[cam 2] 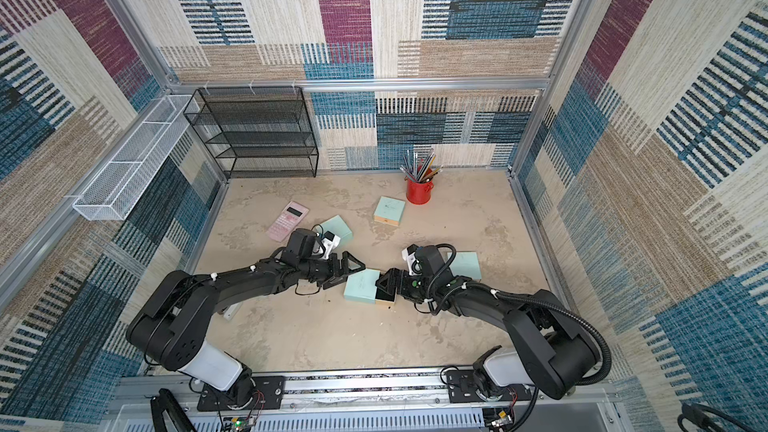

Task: Take out the earrings from the drawer-style jewelry box
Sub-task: Close the drawer of the jewelry box.

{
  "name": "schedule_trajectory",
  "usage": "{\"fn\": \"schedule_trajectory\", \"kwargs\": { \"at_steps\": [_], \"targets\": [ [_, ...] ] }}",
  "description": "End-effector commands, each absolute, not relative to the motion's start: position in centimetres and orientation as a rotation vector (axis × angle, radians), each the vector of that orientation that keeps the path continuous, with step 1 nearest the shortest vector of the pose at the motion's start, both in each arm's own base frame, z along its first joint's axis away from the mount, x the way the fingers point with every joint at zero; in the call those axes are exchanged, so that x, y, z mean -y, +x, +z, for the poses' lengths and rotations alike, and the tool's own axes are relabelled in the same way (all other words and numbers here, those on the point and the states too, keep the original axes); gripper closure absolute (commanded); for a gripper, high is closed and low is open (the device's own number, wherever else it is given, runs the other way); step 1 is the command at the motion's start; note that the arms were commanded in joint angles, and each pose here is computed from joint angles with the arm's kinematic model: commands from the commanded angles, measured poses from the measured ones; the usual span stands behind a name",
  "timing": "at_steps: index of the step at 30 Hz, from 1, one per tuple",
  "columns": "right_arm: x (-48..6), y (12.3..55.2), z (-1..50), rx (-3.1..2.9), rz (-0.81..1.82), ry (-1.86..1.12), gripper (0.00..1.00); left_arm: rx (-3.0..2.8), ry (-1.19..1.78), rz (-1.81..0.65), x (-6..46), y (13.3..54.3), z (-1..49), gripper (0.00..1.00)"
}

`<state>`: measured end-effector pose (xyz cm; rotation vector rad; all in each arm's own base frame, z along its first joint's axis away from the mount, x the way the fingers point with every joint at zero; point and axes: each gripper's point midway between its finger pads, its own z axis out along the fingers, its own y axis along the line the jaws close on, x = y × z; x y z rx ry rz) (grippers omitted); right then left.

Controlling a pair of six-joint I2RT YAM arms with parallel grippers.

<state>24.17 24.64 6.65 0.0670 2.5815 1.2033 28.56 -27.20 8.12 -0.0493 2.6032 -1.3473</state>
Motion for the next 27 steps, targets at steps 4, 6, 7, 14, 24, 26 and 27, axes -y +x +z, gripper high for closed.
{"fn": "schedule_trajectory", "kwargs": {
  "at_steps": [4,6,7,14,24,26,27],
  "targets": [
    [-26.0,25.3,8.3,-2.495,1.273,-0.008,0.08,-2.559,-0.007,-1.471,28.9,28.6,9.2,0.03],
    [-26.3,25.3,8.3,-2.486,1.29,-0.013,0.08,-2.552,-0.006,-1.49,29.3,28.7,9.2,0.04],
    [-26.5,25.4,8.4,-2.481,1.294,-0.017,0.08,-2.548,-0.004,-1.498,29.5,28.8,9.3,0.04],
    [-27.5,26.1,9.1,-2.427,1.32,-0.039,0.08,-2.545,0.01,-1.527,30.7,29.1,9.3,0.05],
    [-28.9,26.5,8.8,-2.415,1.343,-0.052,0.09,-2.554,0.001,-1.531,31.0,29.4,8.8,0.06],
    [-28.5,26.7,8.6,-2.421,1.309,-0.025,0.09,-2.559,-0.009,-1.512,30.8,29.4,8.8,0.06],
    [-28.1,26.8,8.7,-2.418,1.28,-0.006,0.09,-2.561,-0.026,-1.493,30.6,29.5,8.7,0.07]
  ]
}}
